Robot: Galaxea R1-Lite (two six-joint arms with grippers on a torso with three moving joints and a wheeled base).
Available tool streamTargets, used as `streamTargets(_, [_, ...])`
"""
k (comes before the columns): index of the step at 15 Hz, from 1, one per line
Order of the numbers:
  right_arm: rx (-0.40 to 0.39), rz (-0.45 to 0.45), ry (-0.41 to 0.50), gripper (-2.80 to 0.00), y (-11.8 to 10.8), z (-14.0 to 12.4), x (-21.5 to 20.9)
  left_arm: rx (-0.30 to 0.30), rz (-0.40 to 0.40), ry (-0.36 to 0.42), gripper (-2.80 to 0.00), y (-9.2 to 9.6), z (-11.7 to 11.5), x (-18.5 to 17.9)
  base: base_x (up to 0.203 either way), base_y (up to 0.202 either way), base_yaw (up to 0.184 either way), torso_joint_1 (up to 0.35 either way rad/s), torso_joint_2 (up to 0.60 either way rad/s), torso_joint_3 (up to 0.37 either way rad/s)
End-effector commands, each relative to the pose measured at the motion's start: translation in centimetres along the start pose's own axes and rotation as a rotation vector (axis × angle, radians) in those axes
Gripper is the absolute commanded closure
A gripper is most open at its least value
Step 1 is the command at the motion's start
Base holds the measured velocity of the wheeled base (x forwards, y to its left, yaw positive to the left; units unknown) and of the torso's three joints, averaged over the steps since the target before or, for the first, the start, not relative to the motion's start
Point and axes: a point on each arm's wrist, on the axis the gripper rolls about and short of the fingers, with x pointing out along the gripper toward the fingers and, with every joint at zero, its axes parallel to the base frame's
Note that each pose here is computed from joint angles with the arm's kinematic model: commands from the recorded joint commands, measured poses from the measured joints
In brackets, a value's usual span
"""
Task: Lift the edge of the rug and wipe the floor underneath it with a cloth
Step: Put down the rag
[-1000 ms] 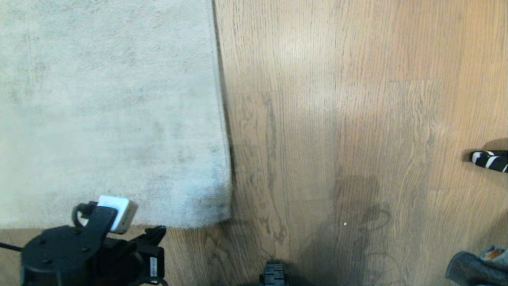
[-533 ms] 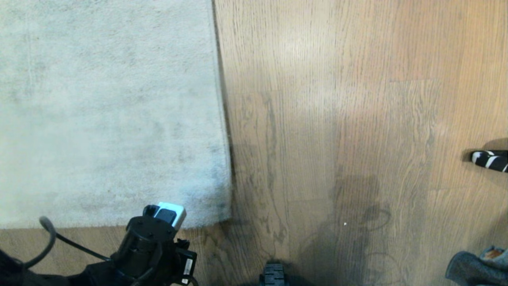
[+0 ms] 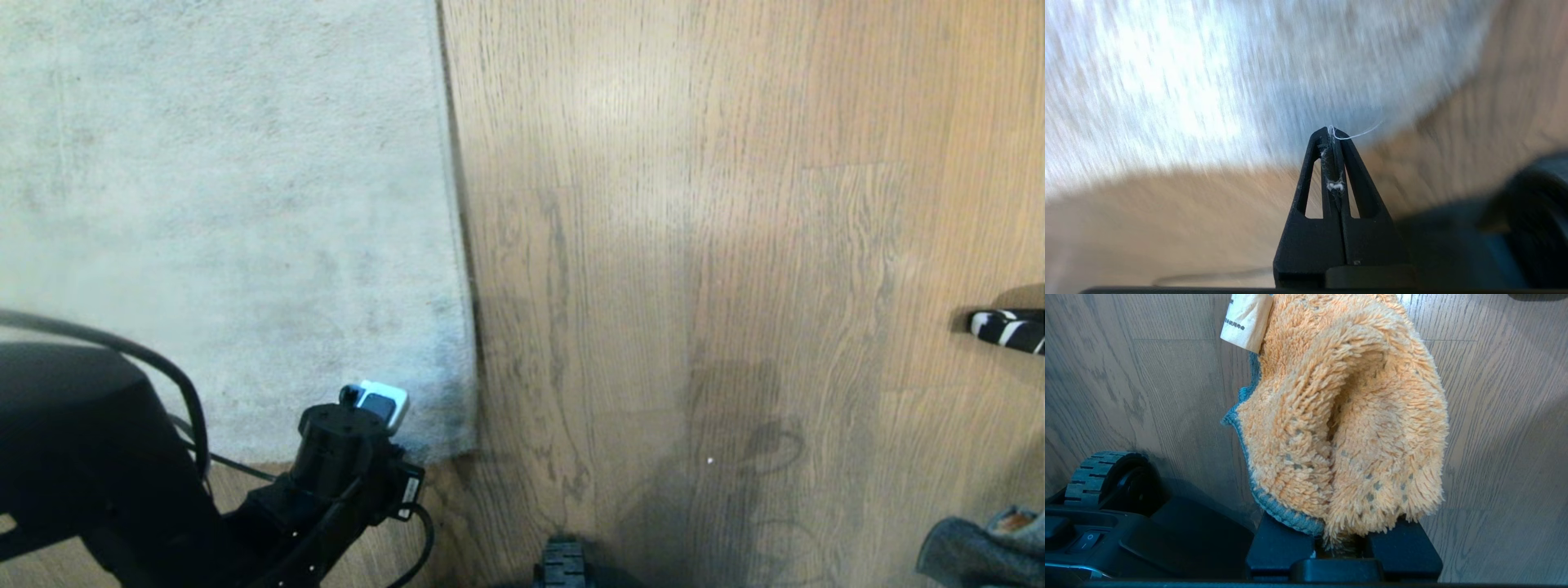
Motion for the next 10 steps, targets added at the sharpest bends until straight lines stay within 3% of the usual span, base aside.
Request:
streamTargets(1, [-0.001, -0.001, 0.002, 0.0, 0.0, 0.0, 0.0, 0.008, -0.031, -0.06, 0.0, 0.2, 1.3, 1.6, 0.0, 0.0, 0.0, 0.0, 0.0, 0.0])
streamTargets(4, [-0.002, 0.0, 0.002, 0.0, 0.0, 0.0, 0.0, 0.0, -0.07, -0.167, 0.0, 0.1, 3.2, 2.5, 0.0, 0.0, 0.0, 0.0, 0.0, 0.0])
streamTargets(7, [-0.001, 0.001, 0.002, 0.0, 0.0, 0.0, 0.0, 0.005, -0.09, -0.163, 0.0, -0.2, 2.7, 2.9, 0.0, 0.0, 0.0, 0.0, 0.0, 0.0])
streamTargets(10, [0.0, 0.0, 0.002, 0.0, 0.0, 0.0, 0.0, 0.025, -0.16, -0.146, 0.0, -1.2, 2.1, 3.0, 0.0, 0.0, 0.0, 0.0, 0.0, 0.0])
